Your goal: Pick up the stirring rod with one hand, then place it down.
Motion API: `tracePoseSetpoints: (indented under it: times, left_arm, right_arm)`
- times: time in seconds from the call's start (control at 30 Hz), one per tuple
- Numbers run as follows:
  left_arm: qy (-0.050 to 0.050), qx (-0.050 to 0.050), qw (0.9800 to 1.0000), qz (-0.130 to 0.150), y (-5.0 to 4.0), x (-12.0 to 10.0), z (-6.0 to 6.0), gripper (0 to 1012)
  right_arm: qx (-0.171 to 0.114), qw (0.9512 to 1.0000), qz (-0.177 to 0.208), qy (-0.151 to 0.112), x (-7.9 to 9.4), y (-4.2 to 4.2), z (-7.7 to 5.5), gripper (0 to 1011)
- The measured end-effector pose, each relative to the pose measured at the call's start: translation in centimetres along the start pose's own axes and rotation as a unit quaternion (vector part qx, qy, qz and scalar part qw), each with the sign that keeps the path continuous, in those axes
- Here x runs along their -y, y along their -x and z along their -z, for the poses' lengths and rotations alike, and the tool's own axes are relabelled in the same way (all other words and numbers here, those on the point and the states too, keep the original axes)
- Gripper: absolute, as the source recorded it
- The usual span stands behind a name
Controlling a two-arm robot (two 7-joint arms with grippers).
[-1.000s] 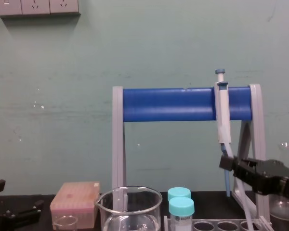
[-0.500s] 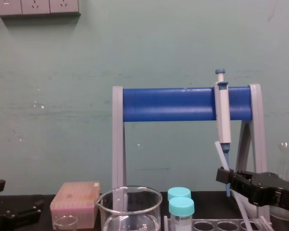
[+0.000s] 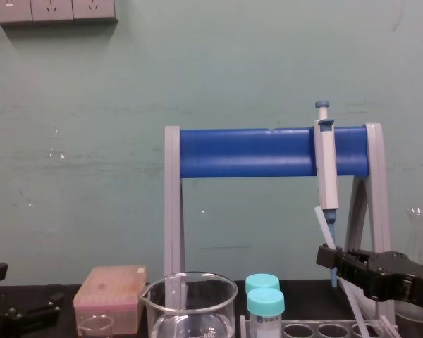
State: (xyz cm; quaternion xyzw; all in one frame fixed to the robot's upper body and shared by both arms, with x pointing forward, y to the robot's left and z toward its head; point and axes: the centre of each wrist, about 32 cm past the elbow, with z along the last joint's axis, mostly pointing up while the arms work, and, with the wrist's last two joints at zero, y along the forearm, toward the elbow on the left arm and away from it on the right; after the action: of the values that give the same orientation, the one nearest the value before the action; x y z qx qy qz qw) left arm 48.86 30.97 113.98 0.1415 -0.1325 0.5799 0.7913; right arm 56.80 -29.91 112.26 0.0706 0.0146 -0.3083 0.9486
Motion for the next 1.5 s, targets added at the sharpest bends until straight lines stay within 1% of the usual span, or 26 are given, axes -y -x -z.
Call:
tracePoseSetpoints:
  times: [0.17, 0.2, 0.23, 0.33, 0.37, 0.43, 0.6, 0.67, 0.8, 0.87, 0.9, 0.93, 0.97, 1.07, 1.1, 1.13, 1.2, 1.5]
  left_arm:
    - [0.0, 0.0, 1.0, 0.0, 0.0, 0.0, 0.0, 1000]
    - [0.0, 0.0, 1.0, 0.0, 0.0, 0.0, 0.0, 1000]
    - [0.0, 0.0, 1.0, 0.0, 0.0, 0.0, 0.0, 1000]
    - [0.0, 0.0, 1.0, 0.0, 0.0, 0.0, 0.0, 1000]
    - [0.0, 0.0, 1.0, 0.0, 0.0, 0.0, 0.0, 1000]
    - [0.0, 0.0, 1.0, 0.0, 0.0, 0.0, 0.0, 1000]
    - [0.0, 0.0, 1.0, 0.0, 0.0, 0.0, 0.0, 1000]
    - [0.0, 0.0, 1.0, 0.0, 0.0, 0.0, 0.0, 1000]
    - [0.0, 0.0, 1.0, 0.0, 0.0, 0.0, 0.0, 1000]
    - [0.0, 0.0, 1.0, 0.0, 0.0, 0.0, 0.0, 1000]
    - [0.0, 0.0, 1.0, 0.0, 0.0, 0.0, 0.0, 1000]
    - [0.0, 0.0, 1.0, 0.0, 0.0, 0.0, 0.0, 1000]
    - [0.0, 0.0, 1.0, 0.0, 0.0, 0.0, 0.0, 1000]
    - [0.0, 0.0, 1.0, 0.0, 0.0, 0.0, 0.0, 1000]
    - [0.0, 0.0, 1.0, 0.0, 0.0, 0.0, 0.0, 1000]
    - [0.0, 0.0, 1.0, 0.0, 0.0, 0.0, 0.0, 1000]
    - [0.0, 0.0, 1.0, 0.0, 0.0, 0.0, 0.0, 1000]
    - [0.0, 0.0, 1.0, 0.0, 0.0, 0.0, 0.0, 1000]
  right_arm:
    - [0.0, 1.0, 0.0, 0.0, 0.01, 0.0, 0.0, 87]
    - [0.0, 1.0, 0.0, 0.0, 0.01, 0.01, 0.0, 104]
    - [0.0, 1.0, 0.0, -0.001, 0.01, 0.01, 0.01, 155]
    - [0.0, 1.0, 0.0, -0.001, 0.02, 0.01, 0.02, 210]
    - [0.0, 1.0, 0.0, -0.001, 0.02, 0.01, 0.02, 269]
    - [0.0, 1.0, 0.0, -0.001, 0.02, 0.01, 0.02, 309]
    - [0.001, 1.0, 0.0, -0.001, 0.02, 0.01, 0.02, 469]
    - [0.001, 1.0, 0.0, -0.001, 0.02, 0.01, 0.02, 551]
    - [0.001, 1.0, 0.0, -0.001, 0.02, 0.01, 0.02, 672]
    - [0.001, 1.0, 0.0, -0.001, 0.02, 0.01, 0.02, 712]
    - [0.001, 1.0, 0.0, -0.001, 0.02, 0.01, 0.02, 768]
    - [0.001, 1.0, 0.0, -0.001, 0.02, 0.01, 0.02, 783]
    - [0.001, 1.0, 0.0, -0.001, 0.02, 0.01, 0.02, 844]
    - [0.001, 1.0, 0.0, -0.001, 0.02, 0.01, 0.02, 898]
    - [0.001, 1.0, 0.0, -0.001, 0.02, 0.01, 0.02, 947]
    - [0.001, 1.0, 0.0, -0.001, 0.02, 0.01, 0.02, 953]
    - [0.001, 1.0, 0.0, -0.001, 0.02, 0.01, 0.02, 1000]
    - [0.001, 1.0, 0.0, -0.001, 0.02, 0.01, 0.02, 1003]
